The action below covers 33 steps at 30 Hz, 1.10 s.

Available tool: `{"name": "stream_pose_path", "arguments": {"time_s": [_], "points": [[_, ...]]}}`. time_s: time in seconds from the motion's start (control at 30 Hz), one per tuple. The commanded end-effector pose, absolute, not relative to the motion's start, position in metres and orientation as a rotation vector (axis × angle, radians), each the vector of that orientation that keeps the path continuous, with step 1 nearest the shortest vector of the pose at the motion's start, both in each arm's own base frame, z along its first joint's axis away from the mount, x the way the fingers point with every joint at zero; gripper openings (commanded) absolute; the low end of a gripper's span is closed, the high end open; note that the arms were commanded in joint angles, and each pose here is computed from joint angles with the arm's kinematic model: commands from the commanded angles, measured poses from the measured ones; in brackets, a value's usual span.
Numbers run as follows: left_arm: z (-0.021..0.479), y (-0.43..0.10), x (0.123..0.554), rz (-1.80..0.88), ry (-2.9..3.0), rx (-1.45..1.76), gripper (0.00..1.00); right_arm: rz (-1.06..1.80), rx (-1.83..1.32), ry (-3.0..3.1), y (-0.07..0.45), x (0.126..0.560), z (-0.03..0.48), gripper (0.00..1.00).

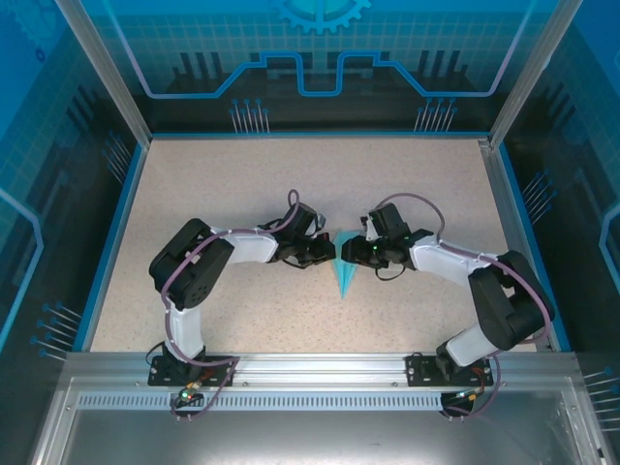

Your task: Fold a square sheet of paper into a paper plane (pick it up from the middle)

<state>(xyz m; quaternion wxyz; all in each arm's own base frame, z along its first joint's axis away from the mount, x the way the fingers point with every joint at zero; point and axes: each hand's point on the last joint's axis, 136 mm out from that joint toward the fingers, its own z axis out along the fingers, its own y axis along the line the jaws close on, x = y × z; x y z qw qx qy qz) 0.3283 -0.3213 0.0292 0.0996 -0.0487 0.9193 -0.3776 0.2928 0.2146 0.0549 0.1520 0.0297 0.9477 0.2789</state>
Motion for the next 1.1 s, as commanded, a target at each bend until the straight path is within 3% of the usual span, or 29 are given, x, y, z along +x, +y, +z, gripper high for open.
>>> {"name": "stream_pose_path", "arguments": {"time_s": [0.0, 0.27, 1.07], "points": [[0.019, -0.311, 0.328, -1.075, 2.733, -0.211, 0.00, 0.778, 0.061, 2.739, 0.221, 0.295, 0.053, 0.47], [0.020, -0.305, 0.325, -1.055, 2.719, -0.218, 0.00, 0.772, 0.005, 2.761, 0.229, 0.289, 0.049, 0.52], [0.018, -0.305, 0.325, -1.064, 2.719, -0.224, 0.00, 0.719, 0.056, 2.824, 0.237, 0.257, 0.050, 0.53]]}}
